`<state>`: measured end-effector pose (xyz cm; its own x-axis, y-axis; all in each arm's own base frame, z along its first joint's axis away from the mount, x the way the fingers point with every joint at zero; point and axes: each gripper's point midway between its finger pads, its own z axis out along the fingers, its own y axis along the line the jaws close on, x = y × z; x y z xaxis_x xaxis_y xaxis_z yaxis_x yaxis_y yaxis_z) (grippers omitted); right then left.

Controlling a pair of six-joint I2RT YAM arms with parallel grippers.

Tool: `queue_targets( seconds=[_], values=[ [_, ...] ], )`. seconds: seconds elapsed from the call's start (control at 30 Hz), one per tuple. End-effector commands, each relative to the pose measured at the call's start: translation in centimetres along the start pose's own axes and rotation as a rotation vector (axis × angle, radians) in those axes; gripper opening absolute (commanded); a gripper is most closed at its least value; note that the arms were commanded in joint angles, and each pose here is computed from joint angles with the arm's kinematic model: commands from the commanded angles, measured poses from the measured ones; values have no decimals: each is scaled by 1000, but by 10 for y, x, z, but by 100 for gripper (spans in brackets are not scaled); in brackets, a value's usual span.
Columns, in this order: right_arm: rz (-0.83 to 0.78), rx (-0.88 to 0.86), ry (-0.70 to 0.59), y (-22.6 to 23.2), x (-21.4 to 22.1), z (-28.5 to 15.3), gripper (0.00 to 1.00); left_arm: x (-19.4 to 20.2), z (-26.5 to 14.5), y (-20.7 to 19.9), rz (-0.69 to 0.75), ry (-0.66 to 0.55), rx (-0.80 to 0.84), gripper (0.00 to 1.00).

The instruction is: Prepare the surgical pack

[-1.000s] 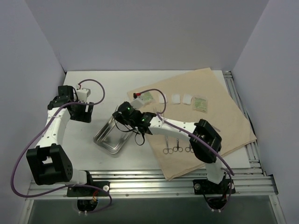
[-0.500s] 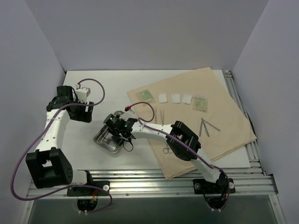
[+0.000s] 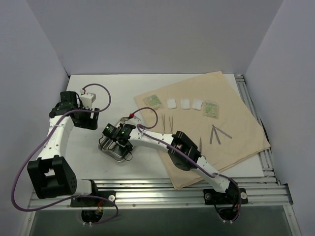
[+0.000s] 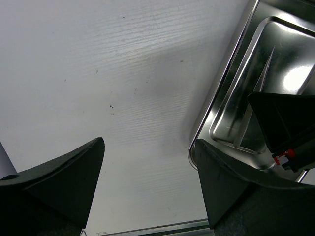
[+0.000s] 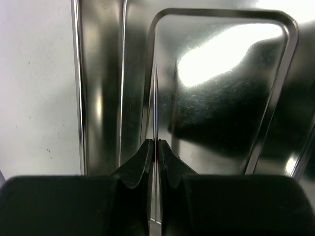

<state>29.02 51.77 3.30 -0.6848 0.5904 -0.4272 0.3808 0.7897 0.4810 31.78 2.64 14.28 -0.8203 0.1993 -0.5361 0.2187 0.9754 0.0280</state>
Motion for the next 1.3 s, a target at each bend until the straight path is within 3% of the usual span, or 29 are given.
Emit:
queue_targets(
  seconds=[0.0,0.53,0.77,1.07,1.27],
  values=[
    [3,43,-117,-6,-23,2,0,-16,-7,1,7,-74,4,84],
    [-44,67,-154,-12,-19,23,0,-16,-4,3,9,-73,-4,84],
    [-25,59,-132,-11,-18,23,23,-17,-4,4,11,-74,-10,84],
    [-26,39,-146,-5,-26,16,24,-19,-8,4,13,-88,-15,84],
    [-78,-58,-257,26,-53,-27,24,-19,-10,4,19,-88,-12,84]
  ],
)
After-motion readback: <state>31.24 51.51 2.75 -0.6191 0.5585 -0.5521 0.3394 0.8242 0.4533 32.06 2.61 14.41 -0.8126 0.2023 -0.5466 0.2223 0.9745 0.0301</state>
